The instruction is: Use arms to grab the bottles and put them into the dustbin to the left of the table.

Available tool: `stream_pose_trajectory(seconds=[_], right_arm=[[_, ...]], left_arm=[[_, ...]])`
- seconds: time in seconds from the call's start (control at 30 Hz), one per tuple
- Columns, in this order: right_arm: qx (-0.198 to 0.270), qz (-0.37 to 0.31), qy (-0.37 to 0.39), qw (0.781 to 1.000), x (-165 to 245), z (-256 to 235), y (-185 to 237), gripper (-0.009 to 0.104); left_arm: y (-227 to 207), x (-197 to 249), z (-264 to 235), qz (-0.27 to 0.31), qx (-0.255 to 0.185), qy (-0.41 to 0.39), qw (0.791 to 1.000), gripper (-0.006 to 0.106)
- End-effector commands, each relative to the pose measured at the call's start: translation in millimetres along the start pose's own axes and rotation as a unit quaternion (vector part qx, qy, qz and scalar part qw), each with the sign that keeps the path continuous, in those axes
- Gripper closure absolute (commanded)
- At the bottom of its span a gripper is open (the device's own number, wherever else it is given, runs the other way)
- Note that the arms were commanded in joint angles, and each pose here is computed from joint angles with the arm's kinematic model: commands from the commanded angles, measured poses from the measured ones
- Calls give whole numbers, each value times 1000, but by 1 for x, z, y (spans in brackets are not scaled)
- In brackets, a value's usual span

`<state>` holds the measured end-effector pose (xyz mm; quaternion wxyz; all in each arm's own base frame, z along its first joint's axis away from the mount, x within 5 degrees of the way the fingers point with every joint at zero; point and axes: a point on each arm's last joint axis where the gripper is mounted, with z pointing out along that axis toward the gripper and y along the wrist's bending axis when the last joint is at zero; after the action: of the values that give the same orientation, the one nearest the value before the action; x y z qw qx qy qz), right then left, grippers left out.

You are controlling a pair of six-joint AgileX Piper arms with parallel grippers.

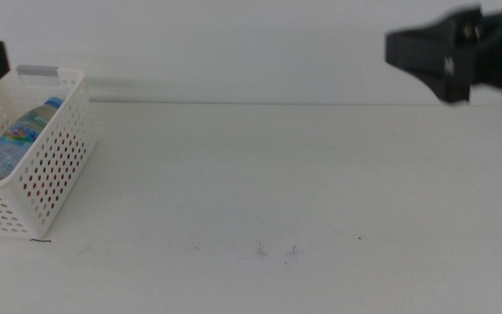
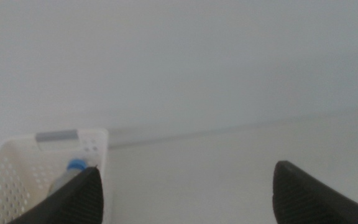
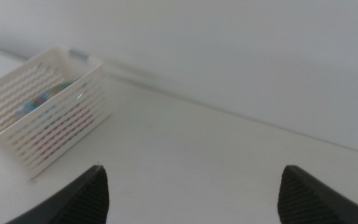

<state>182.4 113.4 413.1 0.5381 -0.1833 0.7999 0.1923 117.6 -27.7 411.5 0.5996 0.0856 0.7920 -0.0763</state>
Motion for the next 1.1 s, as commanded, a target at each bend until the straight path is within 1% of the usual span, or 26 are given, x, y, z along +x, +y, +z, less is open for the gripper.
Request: stream_pose_trajectory(seconds=[0.0,0.07,0.17,0.23,0.37,0.47,0.57,0.67,0.73,0.77,0.83,1.07], right_arm=[[19,2,-55,998,16,-3,-12,7],[45,6,-82,996,47,-5,-25,7],[87,18,-77,993,101,-17,-42,7],[116,26,-70,990,131,-30,-50,7],[180,27,-93,979,182,-61,-58,7],[225,17,-113,968,211,-73,-60,7],[259,20,-123,958,232,-79,-61,7],[278,24,-126,952,248,-81,-62,7],[281,22,-136,950,254,-82,-61,7],[281,21,-141,949,256,-82,-61,7],[281,18,-152,947,255,-84,-60,7],[280,17,-156,947,254,-84,-60,7]], left_arm=[[3,14,-4,-20,-10,-51,998,8],[9,40,-7,-26,-34,-80,996,8],[15,87,-6,-31,-69,-69,995,8],[16,114,-6,-36,-83,-52,995,8],[16,164,-7,-42,-90,-30,995,8],[15,193,-6,-45,-88,-21,995,8],[14,213,-5,-40,-90,-16,995,8],[14,228,-4,-40,-90,-16,995,8],[14,237,-3,-41,-90,-19,995,8],[14,235,-4,-40,-90,-31,995,8],[14,235,-4,-40,-90,-30,995,8],[14,235,-4,-37,-91,-34,995,8]])
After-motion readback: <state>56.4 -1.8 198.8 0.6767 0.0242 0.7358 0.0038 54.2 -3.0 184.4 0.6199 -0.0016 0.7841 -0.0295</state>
